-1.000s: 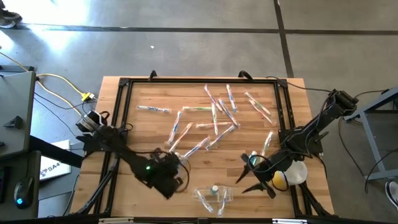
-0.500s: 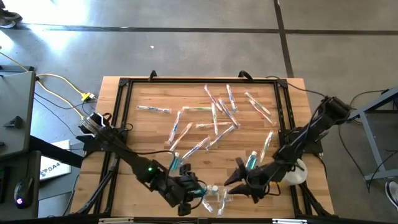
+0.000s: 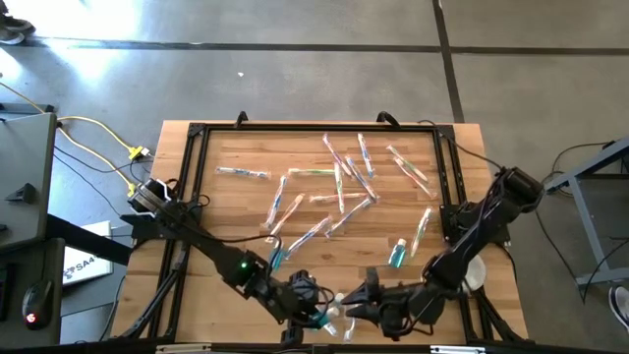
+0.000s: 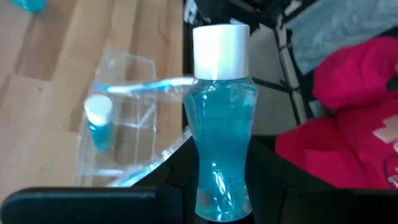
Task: Pick & Place toothbrushing station
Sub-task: Put the mouthwash into the transparent organizer
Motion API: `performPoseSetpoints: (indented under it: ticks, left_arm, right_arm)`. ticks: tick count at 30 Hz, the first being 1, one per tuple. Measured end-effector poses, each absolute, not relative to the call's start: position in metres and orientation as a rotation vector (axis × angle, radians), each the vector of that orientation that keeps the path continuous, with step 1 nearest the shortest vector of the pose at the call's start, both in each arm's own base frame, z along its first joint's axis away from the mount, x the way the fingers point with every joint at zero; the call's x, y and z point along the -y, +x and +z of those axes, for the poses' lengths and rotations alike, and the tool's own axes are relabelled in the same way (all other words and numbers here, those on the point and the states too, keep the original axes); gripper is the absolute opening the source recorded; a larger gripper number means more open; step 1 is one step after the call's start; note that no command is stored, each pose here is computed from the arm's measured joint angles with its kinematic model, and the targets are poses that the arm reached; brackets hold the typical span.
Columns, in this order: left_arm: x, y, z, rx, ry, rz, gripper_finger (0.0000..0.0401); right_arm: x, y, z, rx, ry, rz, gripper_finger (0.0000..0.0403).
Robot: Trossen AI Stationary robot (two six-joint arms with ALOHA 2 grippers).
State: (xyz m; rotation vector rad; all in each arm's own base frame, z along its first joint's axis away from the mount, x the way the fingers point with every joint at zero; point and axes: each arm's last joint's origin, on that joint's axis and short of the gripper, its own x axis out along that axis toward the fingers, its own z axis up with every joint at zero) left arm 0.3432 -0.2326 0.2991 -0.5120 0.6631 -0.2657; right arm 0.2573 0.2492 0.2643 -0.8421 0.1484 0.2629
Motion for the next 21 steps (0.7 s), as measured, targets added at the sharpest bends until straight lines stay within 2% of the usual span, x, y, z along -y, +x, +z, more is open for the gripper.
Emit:
performPoseSetpoints:
  ticks: [10,21]
  left_arm:
    - [0.233,0.343,0.299,-0.687,-0.527,-0.303,0.0096]
    - [0.221,0.352,0.298,-0.703,-0.573,-0.297,0.0096]
  right_arm:
    - [-0.259,0.265,0.277,-0.165,-0.832,0.341,0.0176]
    - [-0.245,0.284,0.265,-0.197,-0.911,0.382,0.0176]
